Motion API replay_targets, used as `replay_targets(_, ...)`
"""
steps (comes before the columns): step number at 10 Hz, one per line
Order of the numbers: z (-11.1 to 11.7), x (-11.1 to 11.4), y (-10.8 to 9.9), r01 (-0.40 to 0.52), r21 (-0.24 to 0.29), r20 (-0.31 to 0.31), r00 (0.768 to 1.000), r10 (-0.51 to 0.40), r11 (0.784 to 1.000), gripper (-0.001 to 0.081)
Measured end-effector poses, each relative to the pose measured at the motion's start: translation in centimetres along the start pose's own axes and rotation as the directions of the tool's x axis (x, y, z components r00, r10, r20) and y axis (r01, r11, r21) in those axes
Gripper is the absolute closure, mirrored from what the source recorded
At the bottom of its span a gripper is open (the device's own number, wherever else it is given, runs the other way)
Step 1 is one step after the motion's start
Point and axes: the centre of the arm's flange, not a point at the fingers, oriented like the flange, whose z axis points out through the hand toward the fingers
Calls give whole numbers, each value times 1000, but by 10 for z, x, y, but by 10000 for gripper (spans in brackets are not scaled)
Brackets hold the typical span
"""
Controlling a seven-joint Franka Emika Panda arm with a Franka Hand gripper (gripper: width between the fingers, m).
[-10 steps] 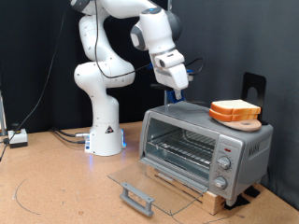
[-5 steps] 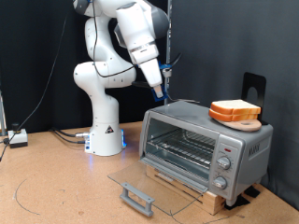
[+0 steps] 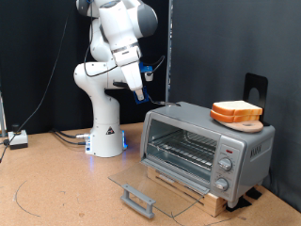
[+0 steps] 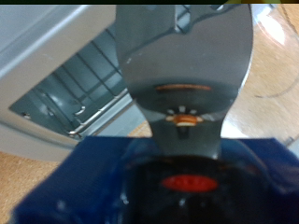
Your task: Make a piece of toast with the oven
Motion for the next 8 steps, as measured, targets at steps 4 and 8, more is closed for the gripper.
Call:
replay_targets(4, 2, 24, 3, 185, -62, 35, 982, -184, 981, 403)
replay_targets(8, 12, 44, 8, 220, -65, 82, 973, -214, 973, 403)
